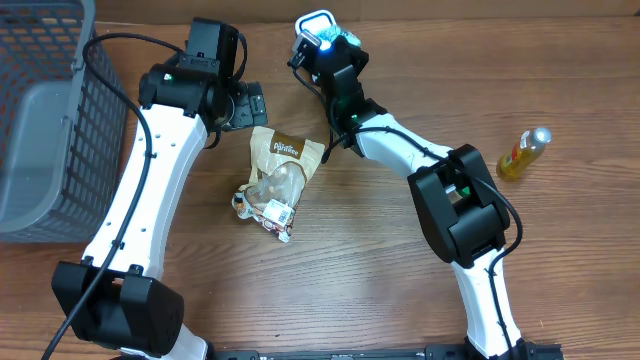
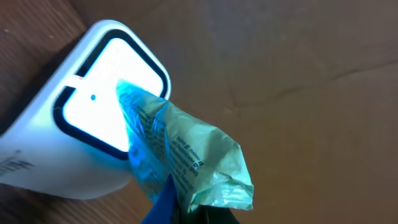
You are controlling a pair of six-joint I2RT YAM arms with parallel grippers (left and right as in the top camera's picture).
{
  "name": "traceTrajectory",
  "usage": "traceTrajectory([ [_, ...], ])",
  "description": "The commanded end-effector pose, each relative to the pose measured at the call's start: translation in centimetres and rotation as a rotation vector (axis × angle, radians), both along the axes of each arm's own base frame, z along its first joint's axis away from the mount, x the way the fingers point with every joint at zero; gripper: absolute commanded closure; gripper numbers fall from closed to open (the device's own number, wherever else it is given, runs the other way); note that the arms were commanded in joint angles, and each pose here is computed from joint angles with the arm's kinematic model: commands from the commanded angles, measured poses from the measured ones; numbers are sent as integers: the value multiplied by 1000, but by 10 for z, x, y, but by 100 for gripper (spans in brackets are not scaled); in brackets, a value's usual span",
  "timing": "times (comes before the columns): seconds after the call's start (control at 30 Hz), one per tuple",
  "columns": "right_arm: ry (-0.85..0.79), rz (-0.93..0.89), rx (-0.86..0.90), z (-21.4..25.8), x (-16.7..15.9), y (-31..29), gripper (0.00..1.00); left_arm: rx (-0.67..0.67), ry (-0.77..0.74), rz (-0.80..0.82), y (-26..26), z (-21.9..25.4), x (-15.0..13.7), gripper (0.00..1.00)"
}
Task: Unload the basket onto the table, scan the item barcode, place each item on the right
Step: 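Raise the teal packet up to the white scanner, then lower the teal packet onto the table right of the pile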
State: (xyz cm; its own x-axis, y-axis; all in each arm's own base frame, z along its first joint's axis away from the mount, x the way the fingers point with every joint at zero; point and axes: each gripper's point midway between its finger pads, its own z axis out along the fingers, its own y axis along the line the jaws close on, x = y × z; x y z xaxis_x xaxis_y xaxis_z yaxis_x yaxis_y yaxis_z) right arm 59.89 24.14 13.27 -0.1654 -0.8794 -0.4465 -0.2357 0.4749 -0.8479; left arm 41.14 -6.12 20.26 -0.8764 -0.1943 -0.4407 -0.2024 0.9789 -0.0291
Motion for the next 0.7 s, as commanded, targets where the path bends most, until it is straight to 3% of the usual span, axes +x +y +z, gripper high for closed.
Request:
traceTrajectory([
  [0.0, 29, 71, 99, -1, -2, 20, 96, 9, -29, -14, -1, 11, 2, 0],
  [0.17, 99, 95, 197, -15, -8, 29, 96, 9, -29, -14, -1, 11, 2, 0],
  [0.33, 66, 85, 224, -6, -5, 28, 96, 9, -29, -14, -1, 11, 2, 0],
  [0.5, -101, -17, 412, 61, 2, 11, 97, 9, -29, -14, -1, 11, 2, 0],
  [0.67, -121, -42, 731, 145, -20, -5, 96, 9, -29, -14, -1, 11, 2, 0],
])
